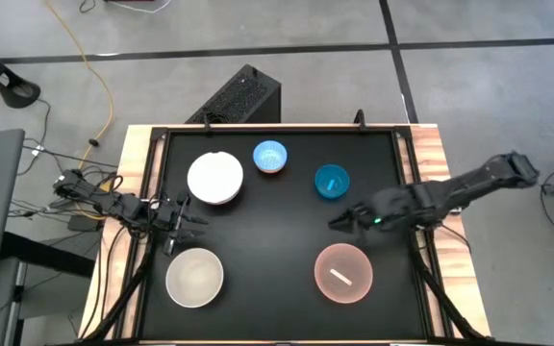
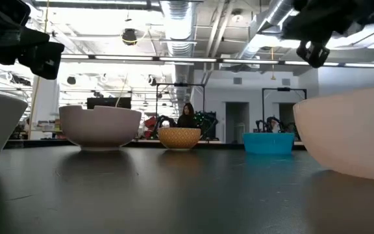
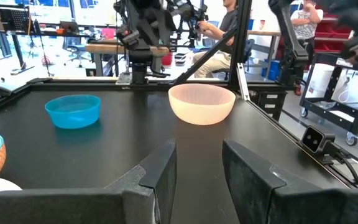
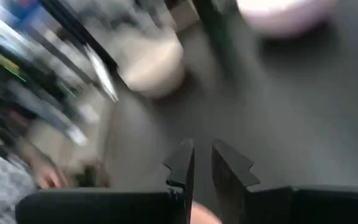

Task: Nest bowls inside each other
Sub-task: Stack the orange bowl on top of the white bowl

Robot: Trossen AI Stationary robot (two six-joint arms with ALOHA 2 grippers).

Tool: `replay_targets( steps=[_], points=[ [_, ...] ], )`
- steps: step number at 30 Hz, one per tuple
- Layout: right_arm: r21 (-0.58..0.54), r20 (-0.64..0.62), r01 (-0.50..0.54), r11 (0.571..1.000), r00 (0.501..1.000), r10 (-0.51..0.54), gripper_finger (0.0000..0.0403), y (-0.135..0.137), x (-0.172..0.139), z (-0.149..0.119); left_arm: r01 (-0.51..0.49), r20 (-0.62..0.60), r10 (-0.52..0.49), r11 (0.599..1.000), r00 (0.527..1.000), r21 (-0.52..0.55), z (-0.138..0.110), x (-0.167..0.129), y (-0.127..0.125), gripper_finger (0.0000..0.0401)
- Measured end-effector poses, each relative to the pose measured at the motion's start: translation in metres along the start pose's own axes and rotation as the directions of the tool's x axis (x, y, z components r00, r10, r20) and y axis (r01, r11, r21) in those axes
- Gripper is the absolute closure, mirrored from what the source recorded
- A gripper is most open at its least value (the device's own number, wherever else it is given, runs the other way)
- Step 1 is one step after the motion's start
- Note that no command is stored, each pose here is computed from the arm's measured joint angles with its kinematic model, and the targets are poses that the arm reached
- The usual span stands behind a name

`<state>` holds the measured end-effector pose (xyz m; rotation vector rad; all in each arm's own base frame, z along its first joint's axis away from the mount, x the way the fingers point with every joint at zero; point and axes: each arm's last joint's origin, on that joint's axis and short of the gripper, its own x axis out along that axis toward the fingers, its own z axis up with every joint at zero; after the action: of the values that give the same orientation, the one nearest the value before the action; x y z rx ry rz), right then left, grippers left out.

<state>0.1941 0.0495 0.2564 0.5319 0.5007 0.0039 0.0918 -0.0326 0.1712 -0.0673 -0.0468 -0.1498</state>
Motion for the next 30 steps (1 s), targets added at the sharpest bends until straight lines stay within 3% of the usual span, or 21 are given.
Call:
replay_targets(
  steps=[5,9,14,23,30],
  points=[
    [-0.054,-0.312,0.206,0.977,0.926,-0.212,0.0332,0.028,0.015,0.018,0.0,0.0,0.0,1.0,1.0,0.0,0.0,0.0,0.0,0.0283],
    [-0.1,-0.502,0.341,0.935,0.794,-0.343,0.0322,0.034,0.024,0.022,0.0,0.0,0.0,1.0,1.0,0.0,0.0,0.0,0.0,0.0283],
    [-0.095,-0.607,0.338,0.936,0.726,-0.324,0.0278,0.039,0.037,0.019,0.0,0.0,0.0,1.0,1.0,0.0,0.0,0.0,0.0,0.0283],
    [-0.164,-0.672,0.352,0.922,0.644,-0.366,0.0165,0.046,0.053,-0.003,0.0,0.0,0.0,1.0,1.0,0.0,0.0,0.0,0.0,0.0283],
    [-0.262,-0.692,0.358,0.896,0.578,-0.433,0.0156,0.046,0.071,-0.022,0.0,0.0,0.0,1.0,1.0,0.0,0.0,0.0,0.0,0.0283]
  ],
)
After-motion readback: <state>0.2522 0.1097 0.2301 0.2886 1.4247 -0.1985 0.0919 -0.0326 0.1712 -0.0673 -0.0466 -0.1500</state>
